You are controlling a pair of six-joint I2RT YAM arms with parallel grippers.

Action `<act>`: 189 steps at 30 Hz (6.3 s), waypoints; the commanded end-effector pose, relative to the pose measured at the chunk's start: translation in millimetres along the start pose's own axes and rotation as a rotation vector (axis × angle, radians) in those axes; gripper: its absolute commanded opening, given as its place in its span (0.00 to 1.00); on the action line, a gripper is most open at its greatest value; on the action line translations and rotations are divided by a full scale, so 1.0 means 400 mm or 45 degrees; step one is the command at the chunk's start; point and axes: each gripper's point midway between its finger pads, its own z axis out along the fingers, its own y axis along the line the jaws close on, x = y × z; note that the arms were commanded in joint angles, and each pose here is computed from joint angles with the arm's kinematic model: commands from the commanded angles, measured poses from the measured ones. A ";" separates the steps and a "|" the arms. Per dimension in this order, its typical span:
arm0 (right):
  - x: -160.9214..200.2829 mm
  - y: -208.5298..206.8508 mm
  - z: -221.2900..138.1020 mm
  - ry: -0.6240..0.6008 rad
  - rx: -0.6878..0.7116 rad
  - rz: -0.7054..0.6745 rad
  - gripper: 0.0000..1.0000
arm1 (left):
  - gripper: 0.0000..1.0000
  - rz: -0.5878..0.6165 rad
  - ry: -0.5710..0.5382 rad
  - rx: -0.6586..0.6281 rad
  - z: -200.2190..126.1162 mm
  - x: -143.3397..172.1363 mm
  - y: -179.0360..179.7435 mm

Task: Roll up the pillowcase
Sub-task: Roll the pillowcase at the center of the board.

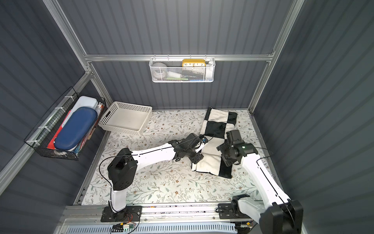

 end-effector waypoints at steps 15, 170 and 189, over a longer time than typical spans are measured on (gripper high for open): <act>0.068 -0.124 0.093 -0.348 -0.039 0.239 0.77 | 0.80 -0.242 -0.074 -0.080 -0.197 0.100 0.089; -0.078 -0.126 0.198 -0.419 -0.039 0.235 0.77 | 0.63 -0.397 0.382 0.255 0.148 0.037 -0.037; -0.070 -0.155 0.291 -0.405 0.022 0.268 0.22 | 0.69 -0.399 0.351 0.249 0.113 0.018 -0.012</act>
